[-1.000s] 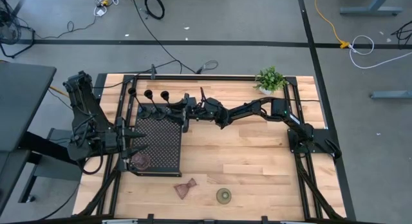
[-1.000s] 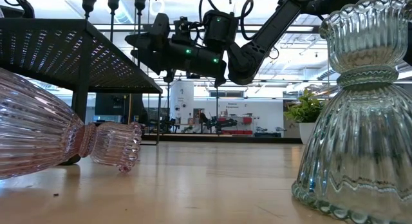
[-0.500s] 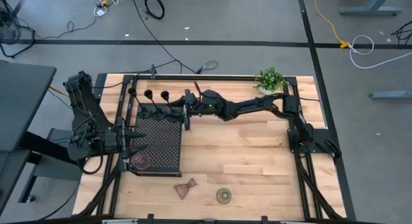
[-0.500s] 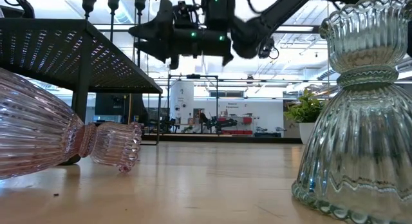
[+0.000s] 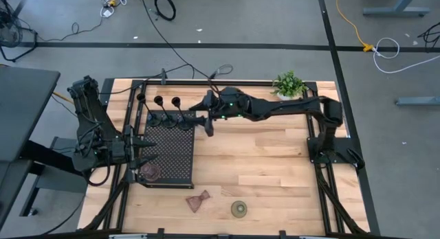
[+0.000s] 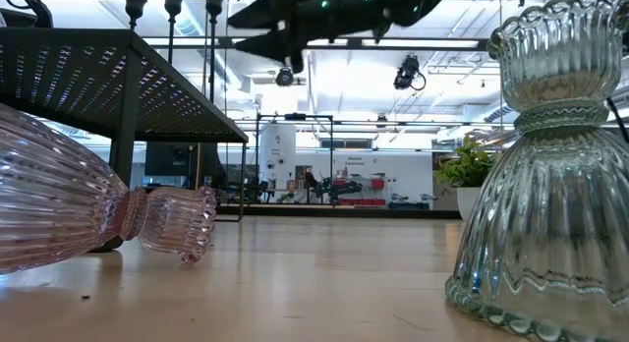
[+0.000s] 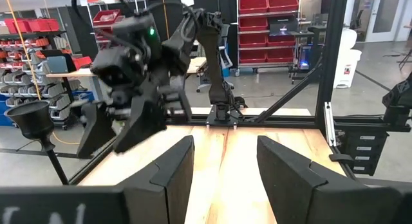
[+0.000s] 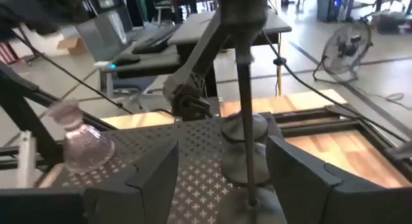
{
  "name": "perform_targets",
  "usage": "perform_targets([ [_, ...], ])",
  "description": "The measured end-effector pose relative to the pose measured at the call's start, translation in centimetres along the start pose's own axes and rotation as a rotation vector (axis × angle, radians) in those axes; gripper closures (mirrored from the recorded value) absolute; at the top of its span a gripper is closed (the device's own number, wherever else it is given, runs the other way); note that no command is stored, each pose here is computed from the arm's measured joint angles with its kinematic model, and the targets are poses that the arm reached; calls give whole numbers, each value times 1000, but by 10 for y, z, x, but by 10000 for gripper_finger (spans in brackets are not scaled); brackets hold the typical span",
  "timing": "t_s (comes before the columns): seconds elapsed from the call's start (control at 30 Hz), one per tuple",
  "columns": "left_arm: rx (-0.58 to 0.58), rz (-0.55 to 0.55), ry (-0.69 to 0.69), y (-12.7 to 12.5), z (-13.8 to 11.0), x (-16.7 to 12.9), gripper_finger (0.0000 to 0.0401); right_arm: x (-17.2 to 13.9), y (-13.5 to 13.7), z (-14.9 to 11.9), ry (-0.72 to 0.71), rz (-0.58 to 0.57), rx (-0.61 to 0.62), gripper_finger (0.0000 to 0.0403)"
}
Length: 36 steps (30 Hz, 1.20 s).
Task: Pick & Place candle stick holders
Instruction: Put the green glass candle holder on the shelf aligned with the pink glass candle holder
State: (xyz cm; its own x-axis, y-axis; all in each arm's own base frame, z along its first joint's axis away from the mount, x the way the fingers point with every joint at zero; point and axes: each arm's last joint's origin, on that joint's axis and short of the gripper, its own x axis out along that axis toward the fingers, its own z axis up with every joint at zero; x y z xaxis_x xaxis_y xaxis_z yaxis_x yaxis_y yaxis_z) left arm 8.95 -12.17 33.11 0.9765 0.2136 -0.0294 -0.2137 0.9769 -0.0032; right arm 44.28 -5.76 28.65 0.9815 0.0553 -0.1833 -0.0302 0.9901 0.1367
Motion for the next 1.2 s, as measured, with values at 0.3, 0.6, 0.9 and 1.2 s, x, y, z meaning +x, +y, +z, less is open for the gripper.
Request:
perform_targets([
  [0.3,3,0,0,0,0,0,229,-17,44,-14,327,99,216,170],
  [0.6,7,0,0,0,0,0,229,-24,115,-41,577,198,346,170],
  [0.9,7,1,0,0,0,0,229,-51,177,-73,894,62,509,170],
  [1.2,9,0,0,0,0,0,229,-86,248,-89,976,-40,608,170],
])
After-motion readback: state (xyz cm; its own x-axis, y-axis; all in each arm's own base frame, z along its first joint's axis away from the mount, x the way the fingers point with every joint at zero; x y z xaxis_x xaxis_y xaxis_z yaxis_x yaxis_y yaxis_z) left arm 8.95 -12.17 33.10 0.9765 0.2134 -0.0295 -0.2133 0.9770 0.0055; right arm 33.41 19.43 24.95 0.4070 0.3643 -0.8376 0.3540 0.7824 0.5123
